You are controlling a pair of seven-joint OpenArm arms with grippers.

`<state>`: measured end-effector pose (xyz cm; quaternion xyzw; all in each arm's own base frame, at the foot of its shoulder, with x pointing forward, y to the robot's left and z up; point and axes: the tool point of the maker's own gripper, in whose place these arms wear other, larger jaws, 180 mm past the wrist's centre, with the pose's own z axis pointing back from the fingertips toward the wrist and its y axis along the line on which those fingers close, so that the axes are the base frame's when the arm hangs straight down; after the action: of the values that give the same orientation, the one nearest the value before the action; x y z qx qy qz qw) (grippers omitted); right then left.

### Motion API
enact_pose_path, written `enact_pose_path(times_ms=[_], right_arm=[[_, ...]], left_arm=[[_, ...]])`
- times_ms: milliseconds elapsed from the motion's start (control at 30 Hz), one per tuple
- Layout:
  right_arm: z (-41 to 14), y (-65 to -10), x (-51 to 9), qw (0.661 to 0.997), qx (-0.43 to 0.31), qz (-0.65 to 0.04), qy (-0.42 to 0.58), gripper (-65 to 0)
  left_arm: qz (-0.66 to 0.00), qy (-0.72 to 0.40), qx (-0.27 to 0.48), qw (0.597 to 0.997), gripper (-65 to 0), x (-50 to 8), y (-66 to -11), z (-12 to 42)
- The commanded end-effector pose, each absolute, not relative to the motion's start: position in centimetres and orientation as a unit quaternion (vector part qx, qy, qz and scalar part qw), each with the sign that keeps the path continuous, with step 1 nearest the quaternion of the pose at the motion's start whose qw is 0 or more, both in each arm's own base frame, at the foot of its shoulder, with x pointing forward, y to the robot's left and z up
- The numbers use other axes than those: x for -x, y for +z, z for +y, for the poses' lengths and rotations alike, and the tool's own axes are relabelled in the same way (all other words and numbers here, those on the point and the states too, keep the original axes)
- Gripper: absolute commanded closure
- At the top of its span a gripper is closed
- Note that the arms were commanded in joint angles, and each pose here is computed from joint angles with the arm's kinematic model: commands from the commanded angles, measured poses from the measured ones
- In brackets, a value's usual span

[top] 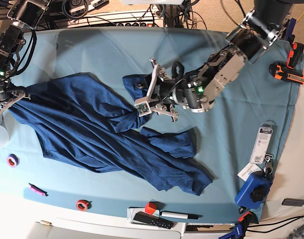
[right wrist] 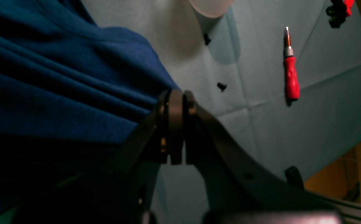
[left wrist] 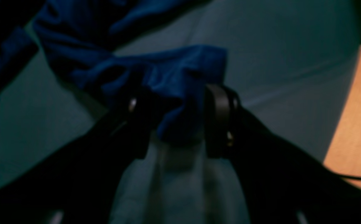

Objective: Layout the t-shirt on the table in an organized manner, then fold the t-shirt properly
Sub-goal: 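Grasp the bunched sleeve with the left gripper and stretch it outward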

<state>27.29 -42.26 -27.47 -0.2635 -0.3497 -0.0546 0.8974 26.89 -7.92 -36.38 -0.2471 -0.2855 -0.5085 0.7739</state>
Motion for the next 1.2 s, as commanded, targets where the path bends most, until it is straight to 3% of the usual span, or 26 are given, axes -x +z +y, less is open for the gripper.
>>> enact_pose_path(times_ms=[0,33,100,133,200,467,867,1167], right_arm=[[-43.0,-25.6,-27.8,0.884,0.281,-0.369,-0.053,0.0],[-43.0,-25.6,-27.8,0.884,0.281,-0.369,-0.053,0.0],[-43.0,-25.6,-27.8,0.884,0.281,-0.369,-0.053,0.0],[-43.0,-25.6,-27.8,0.884,0.281,-0.369,-0.053,0.0],[-43.0,-25.5,-27.9,0.884,0.281,-0.370,-0.053,0.0],[-43.0,-25.5,-27.9,0.884,0.281,-0.370,-0.053,0.0],[-43.0,-25.8,-27.6,0.887,0.281,-0.362,-0.056,0.0],[-43.0,-25.8,-27.5,0.888,0.281,-0.358,-0.057,0.0]], left_arm=[[-0.303,-0.504,0.253,0.768,-24.8,-27.8,-35.3,-8.4],[-0.299,-0.503,0.253,0.771,-19.4,-27.8,-35.7,-8.4],[-0.292,-0.502,0.250,0.775,-0.8,-27.7,-36.0,-8.2],[-0.285,-0.504,0.246,0.777,0.0,-27.7,-36.2,-7.9],[-0.266,-0.520,0.241,0.775,0.0,-27.0,-36.4,-7.3],[-0.132,-0.622,0.314,0.705,0.0,-19.3,-34.6,-2.5],[-0.060,-0.603,0.227,0.763,0.0,-19.4,-36.8,8.5],[-0.030,-0.601,0.197,0.774,0.0,-17.8,-38.6,10.9]])
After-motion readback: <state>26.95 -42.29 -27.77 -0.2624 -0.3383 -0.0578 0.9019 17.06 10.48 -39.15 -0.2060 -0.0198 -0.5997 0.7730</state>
